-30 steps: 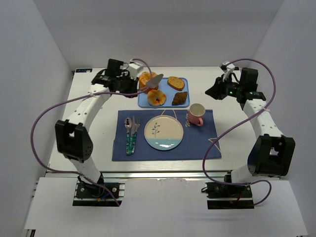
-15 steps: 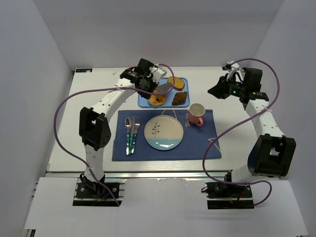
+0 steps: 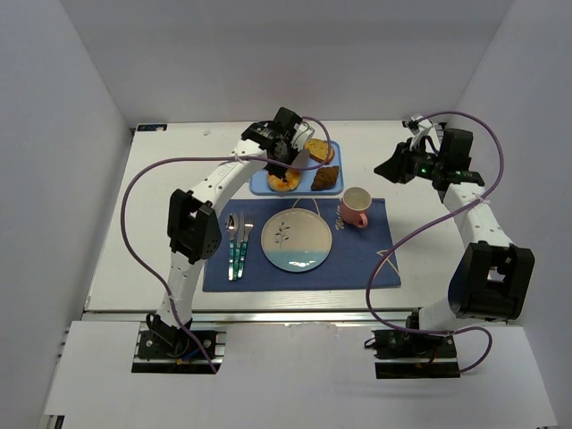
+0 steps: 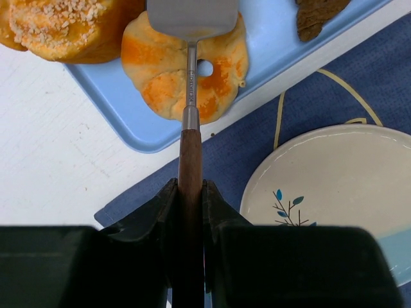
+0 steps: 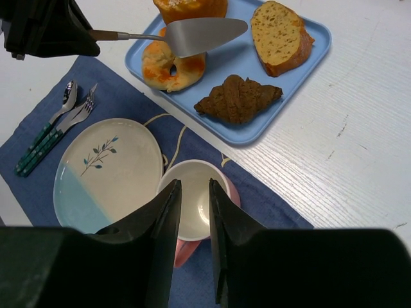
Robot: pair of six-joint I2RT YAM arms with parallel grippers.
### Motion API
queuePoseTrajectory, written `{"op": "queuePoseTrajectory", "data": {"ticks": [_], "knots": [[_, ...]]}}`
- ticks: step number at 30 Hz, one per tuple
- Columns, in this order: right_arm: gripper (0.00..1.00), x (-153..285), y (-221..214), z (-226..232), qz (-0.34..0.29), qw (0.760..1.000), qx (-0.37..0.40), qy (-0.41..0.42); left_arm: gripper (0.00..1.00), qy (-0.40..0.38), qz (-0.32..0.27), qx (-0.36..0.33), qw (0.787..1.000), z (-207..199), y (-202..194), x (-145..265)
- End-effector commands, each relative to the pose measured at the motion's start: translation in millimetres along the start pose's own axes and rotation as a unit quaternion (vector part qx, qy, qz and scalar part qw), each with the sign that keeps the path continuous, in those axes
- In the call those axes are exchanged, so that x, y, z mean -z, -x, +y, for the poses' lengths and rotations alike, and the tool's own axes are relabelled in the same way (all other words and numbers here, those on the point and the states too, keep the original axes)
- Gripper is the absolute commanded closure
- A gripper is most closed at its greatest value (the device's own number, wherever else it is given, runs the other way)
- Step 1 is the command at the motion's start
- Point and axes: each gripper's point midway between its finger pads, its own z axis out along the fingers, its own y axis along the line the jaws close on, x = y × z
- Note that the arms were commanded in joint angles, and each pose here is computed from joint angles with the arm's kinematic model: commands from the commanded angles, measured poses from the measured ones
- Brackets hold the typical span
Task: Place the bread
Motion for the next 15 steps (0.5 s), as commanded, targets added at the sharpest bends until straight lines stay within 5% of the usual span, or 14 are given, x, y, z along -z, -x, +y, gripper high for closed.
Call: {"op": "queuePoseTrajectory", "data": {"ticks": [1, 15], "knots": [[0.7, 1, 9, 0, -0.018, 1.0, 0.008, 0.01, 1.0, 0.025, -0.023, 0.019, 0.999, 8, 16, 18], [0.69, 0, 4, 3, -0.023, 0.999, -0.004, 0.024, 1.0, -0.015, -0.008, 0.035, 0.999, -14, 18, 1]]}}
